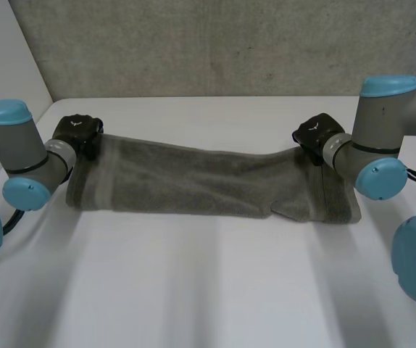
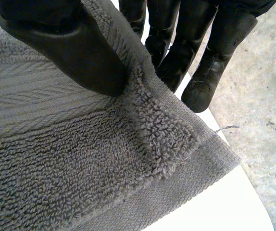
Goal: Fold the towel.
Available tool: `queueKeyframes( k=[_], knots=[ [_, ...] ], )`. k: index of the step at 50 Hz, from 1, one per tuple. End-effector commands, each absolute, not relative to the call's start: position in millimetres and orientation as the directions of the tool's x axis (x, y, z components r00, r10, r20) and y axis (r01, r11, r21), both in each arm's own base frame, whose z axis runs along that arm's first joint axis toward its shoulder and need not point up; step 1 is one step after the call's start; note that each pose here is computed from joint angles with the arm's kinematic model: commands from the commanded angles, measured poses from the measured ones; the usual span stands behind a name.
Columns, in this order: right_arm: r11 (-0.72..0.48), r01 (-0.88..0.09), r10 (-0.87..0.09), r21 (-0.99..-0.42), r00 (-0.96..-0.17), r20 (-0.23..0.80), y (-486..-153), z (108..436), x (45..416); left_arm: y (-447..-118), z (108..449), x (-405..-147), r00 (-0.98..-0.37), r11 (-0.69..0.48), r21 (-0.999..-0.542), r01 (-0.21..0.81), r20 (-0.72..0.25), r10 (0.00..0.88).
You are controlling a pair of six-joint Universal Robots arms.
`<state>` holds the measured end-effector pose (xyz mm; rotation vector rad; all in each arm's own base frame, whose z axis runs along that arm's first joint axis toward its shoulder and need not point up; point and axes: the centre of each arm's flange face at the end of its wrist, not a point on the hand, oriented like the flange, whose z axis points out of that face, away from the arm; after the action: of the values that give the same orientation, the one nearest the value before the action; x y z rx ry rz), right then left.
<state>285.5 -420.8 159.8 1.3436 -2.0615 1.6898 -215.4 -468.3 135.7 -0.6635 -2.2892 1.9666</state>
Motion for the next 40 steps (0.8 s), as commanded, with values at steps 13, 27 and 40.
queueKeyframes(
  k=[13, 27, 40],
  knots=[
    [-0.019, -0.712, -0.47, -0.702, -0.613, 0.634, -435, 145, 284, -466, 125, -218, -0.903, 0.119, -0.95, 0.29, -0.231, 0.362],
    [-0.025, -0.573, -0.49, -0.819, -0.707, 0.509, -395, 221, 308, -436, 168, -230, -0.898, 0.14, -0.948, 0.285, -0.213, 0.384],
    [0.157, -0.631, -0.577, -0.76, -0.683, 0.448, -319, 217, 275, -375, 209, -220, -0.894, 0.13, -0.951, 0.279, -0.208, 0.397]
  ],
)
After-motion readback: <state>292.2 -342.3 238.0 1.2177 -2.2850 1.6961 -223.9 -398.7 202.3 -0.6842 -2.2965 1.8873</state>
